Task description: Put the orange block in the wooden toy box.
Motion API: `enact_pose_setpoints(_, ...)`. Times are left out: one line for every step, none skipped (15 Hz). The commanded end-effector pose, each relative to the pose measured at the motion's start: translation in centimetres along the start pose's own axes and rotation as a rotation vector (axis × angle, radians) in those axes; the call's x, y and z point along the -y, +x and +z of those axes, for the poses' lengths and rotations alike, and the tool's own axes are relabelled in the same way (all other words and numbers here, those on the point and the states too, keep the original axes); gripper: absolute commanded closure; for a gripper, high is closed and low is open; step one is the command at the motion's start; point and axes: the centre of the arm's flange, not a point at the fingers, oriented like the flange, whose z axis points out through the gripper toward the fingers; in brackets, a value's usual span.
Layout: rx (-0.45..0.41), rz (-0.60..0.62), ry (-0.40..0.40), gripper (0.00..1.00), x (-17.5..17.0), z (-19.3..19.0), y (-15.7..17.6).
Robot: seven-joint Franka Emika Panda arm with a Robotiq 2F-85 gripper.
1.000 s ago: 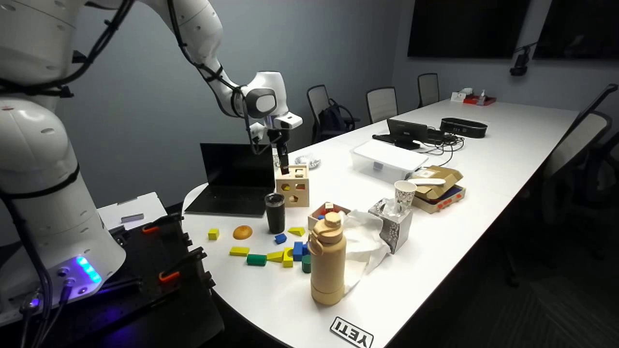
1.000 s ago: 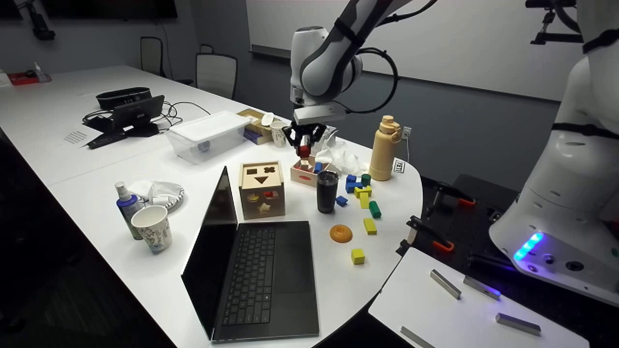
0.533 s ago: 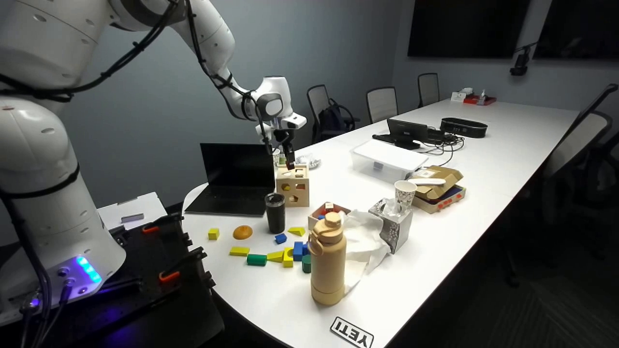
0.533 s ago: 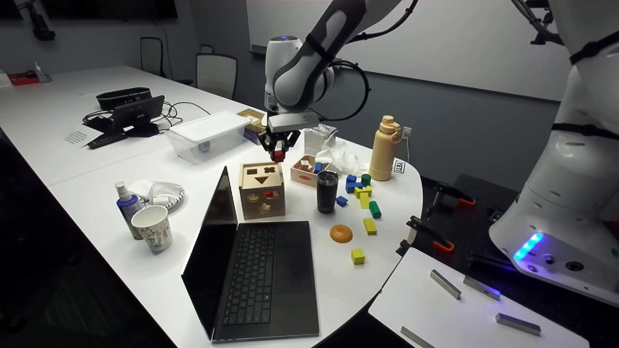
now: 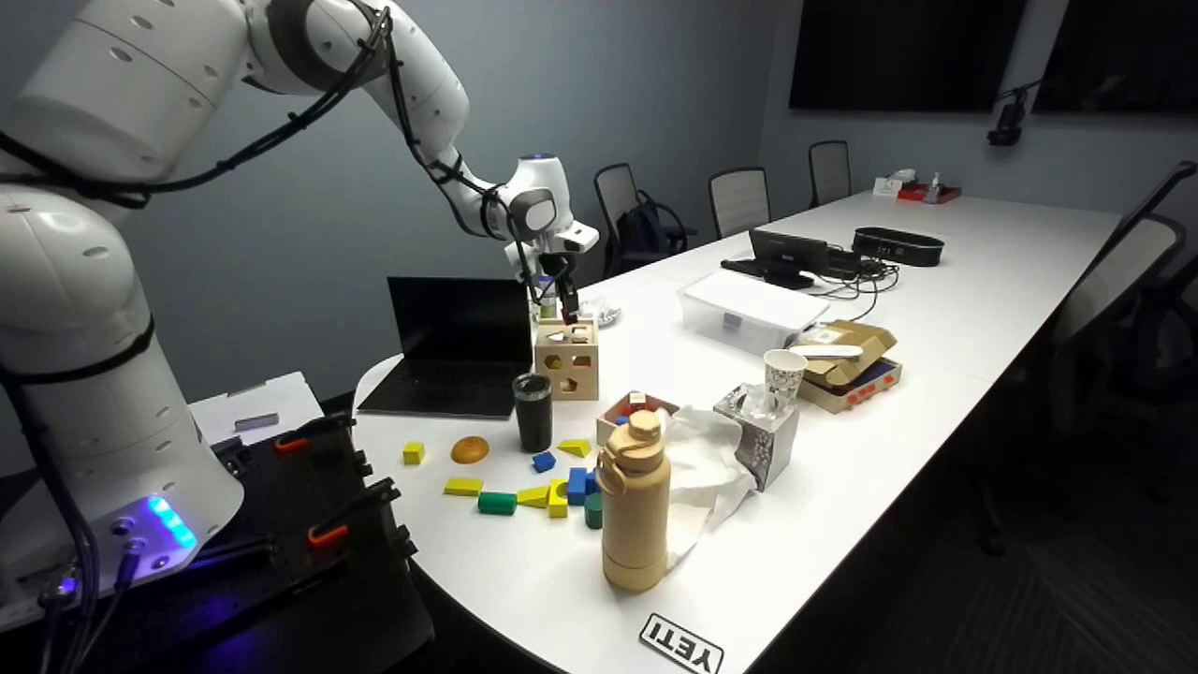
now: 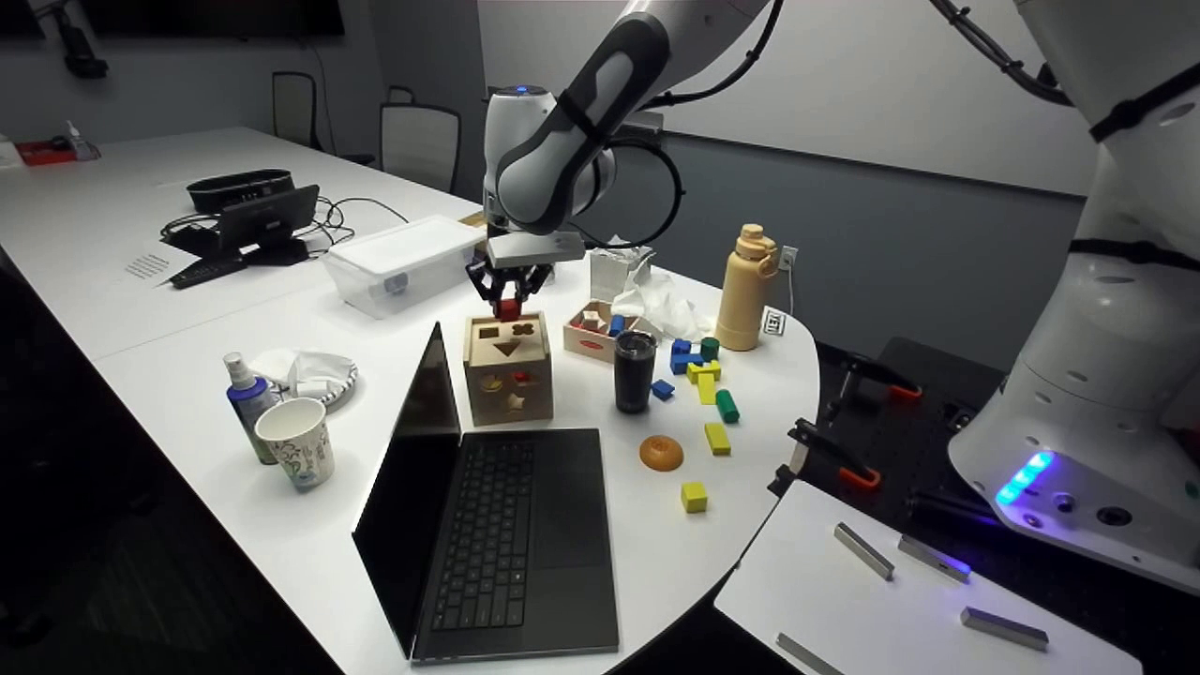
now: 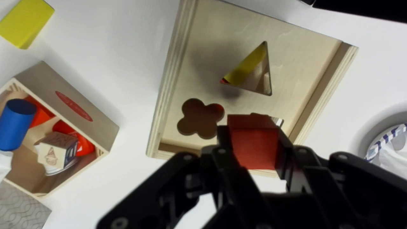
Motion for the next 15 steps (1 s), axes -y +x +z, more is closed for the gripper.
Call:
enact_pose_setpoints(-0.006, 0.007, 0.018, 0.92, 2.0, 1.5, 1.2)
enact_pose_setpoints(-0.006, 0.009, 0.021, 0.92, 2.2, 1.9, 1.3)
enact_pose_setpoints(-0.008, 0.015, 0.021, 0.92, 2.4, 2.2, 1.4)
enact_pose_setpoints(-0.010, 0.022, 0.022, 0.92, 2.5, 2.5, 1.5)
enact_pose_setpoints(-0.011, 0.027, 0.025, 0.92, 2.7, 2.7, 1.7)
enact_pose_setpoints(-0.014, 0.033, 0.026, 0.92, 2.8, 2.9, 1.8)
enact_pose_setpoints(-0.016, 0.037, 0.026, 0.92, 2.9, 3.2, 2.0)
enact_pose_setpoints(-0.018, 0.040, 0.026, 0.92, 2.9, 3.4, 2.1)
enact_pose_setpoints(-0.018, 0.043, 0.026, 0.92, 3.0, 3.5, 2.3)
enact_pose_setpoints(-0.020, 0.046, 0.023, 0.92, 3.1, 3.7, 2.4)
enact_pose_setpoints(-0.019, 0.047, 0.018, 0.92, 3.1, 3.9, 2.4)
enact_pose_setpoints(-0.017, 0.046, 0.015, 0.92, 3.1, 4.1, 2.5)
enact_pose_setpoints(-0.014, 0.041, 0.010, 0.92, 3.0, 4.2, 2.4)
enact_pose_setpoints(-0.010, 0.039, 0.001, 0.92, 3.0, 4.4, 2.3)
enact_pose_setpoints(-0.009, 0.038, -0.005, 0.92, 2.9, 4.5, 2.3)
